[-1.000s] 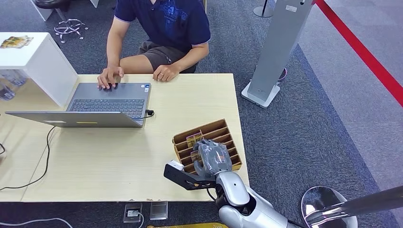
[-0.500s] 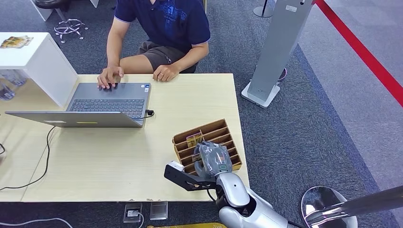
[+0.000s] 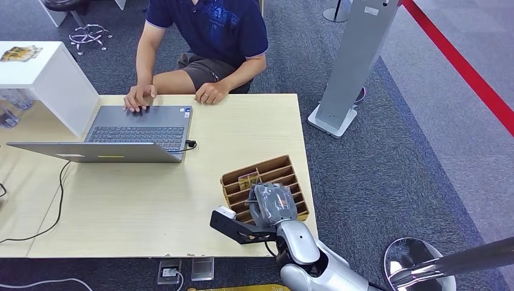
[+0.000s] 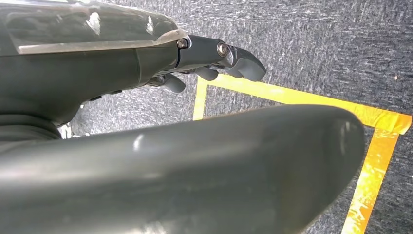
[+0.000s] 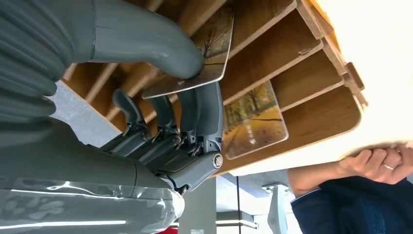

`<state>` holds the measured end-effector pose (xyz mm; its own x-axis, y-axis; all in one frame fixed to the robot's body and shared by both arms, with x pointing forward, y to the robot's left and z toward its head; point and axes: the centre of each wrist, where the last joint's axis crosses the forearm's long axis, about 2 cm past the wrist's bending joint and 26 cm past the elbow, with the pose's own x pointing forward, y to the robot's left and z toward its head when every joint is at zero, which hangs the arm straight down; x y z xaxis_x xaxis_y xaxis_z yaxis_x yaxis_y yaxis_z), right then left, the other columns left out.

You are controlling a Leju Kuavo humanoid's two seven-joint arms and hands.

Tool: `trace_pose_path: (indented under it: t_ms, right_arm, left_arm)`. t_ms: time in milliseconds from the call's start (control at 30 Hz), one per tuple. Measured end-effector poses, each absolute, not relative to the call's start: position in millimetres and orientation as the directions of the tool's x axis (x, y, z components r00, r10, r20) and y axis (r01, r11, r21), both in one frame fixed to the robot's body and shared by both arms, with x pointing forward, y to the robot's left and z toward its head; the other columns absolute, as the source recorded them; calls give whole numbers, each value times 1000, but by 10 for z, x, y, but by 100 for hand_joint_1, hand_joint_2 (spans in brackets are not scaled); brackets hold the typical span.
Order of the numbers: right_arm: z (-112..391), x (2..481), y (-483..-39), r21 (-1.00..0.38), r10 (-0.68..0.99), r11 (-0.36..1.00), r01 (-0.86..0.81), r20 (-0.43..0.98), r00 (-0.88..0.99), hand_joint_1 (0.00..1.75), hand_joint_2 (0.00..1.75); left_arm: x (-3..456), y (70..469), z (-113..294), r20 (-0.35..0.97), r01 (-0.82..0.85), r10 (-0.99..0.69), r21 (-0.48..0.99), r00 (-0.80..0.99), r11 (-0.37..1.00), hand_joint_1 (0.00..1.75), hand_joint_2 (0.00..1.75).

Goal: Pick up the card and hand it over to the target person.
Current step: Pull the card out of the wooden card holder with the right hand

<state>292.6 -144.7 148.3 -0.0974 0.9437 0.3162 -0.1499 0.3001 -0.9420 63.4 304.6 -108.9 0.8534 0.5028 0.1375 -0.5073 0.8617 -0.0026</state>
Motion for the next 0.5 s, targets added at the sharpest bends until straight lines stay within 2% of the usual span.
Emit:
trace_pose_path:
  t_ms: [333,500]
  right_arm:
    - [1505,2927,-1463,-942,938,310,-133,325,-117,175,175]
    - [1687,2938,-1500,-939,926,337,-65,343,-155,175,175]
  left_arm:
    - [634,3055,-1089,150,-523,518,-2,842,852,0,0]
    - [630,3052,-1089,150,-519,514,-8,844,855,0,0]
